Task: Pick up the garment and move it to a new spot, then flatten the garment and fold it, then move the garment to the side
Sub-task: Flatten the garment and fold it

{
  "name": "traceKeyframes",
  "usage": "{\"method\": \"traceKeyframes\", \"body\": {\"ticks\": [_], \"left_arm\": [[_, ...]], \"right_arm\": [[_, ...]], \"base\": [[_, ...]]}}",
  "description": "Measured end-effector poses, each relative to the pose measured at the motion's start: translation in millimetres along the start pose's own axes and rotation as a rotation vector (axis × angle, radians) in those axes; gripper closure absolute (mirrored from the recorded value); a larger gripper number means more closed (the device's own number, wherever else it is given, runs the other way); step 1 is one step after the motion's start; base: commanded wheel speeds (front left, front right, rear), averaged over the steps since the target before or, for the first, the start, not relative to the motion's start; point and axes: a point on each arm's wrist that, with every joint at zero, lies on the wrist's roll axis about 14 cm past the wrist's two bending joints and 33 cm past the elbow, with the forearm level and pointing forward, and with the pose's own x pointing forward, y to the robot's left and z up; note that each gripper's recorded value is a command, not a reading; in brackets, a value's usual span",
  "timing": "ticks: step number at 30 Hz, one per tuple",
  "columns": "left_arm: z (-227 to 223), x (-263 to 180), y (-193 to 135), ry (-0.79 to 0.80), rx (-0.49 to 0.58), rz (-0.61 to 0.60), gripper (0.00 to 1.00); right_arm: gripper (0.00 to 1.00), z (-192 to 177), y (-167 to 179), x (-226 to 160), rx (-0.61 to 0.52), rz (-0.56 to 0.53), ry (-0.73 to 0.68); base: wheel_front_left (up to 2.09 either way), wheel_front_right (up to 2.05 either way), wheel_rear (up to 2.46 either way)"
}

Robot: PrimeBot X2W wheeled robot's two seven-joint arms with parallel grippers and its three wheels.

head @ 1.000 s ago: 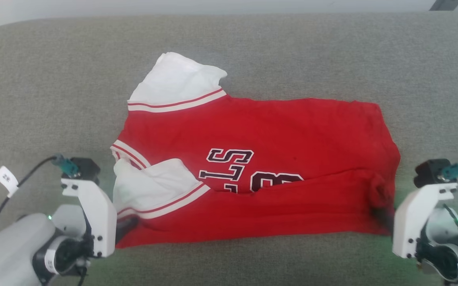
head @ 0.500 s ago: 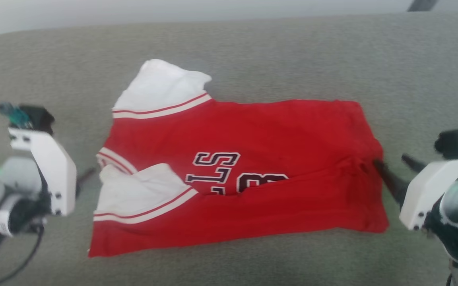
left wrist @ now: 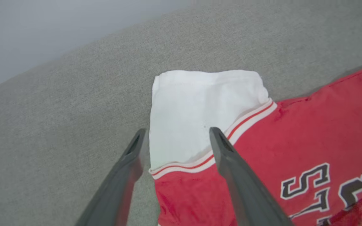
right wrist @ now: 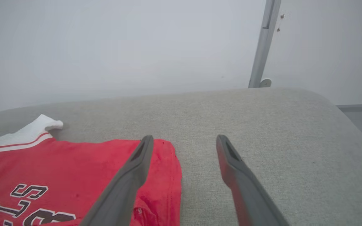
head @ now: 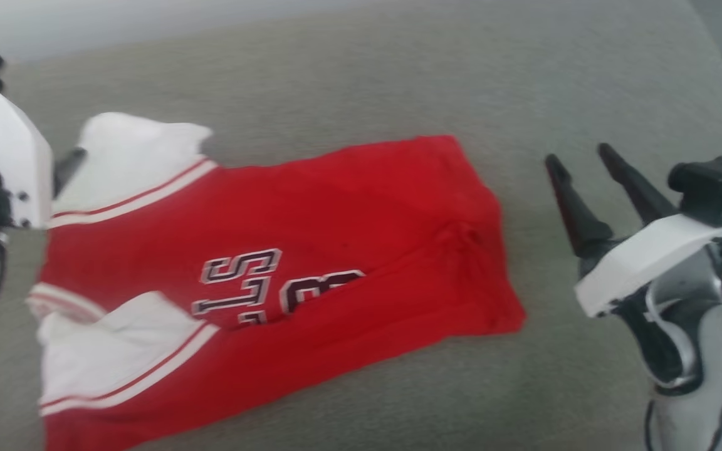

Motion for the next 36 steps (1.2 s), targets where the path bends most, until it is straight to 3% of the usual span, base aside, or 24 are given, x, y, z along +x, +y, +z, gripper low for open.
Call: {"method": "traceKeyframes", "body": {"ticks": [8,21,22,23,27,36], "left_arm": [[12,57,-3,0.077,0.017,-0.020,0.00],[-32,120,19,0.259,-0.080,0.035,0.00],[-35,121,19,0.274,-0.087,0.032,0.26],[-37,121,18,0.286,-0.102,0.027,1.00],[-44,123,14,0.314,-0.136,0.016,1.00],[-36,119,8,0.272,-0.105,-0.011,1.00]], "right_arm": [[0.00,-12,-15,-12,0.017,-0.066,0.008],[0.00,-49,-21,-2,0.031,-0.083,0.124],[0.00,-52,-22,-1,0.030,-0.082,0.134],[0.00,-55,-21,0,0.031,-0.077,0.147],[0.00,-61,-13,11,0.037,-0.040,0.188],[0.00,-77,1,57,0.006,0.053,0.362]], "base": [[0.00,0.00,0.00],[0.00,0.00,0.00],[0.00,0.00,0.00],[0.00,0.00,0.00],[0.00,0.00,0.00],[0.00,0.00,0.00]]}}
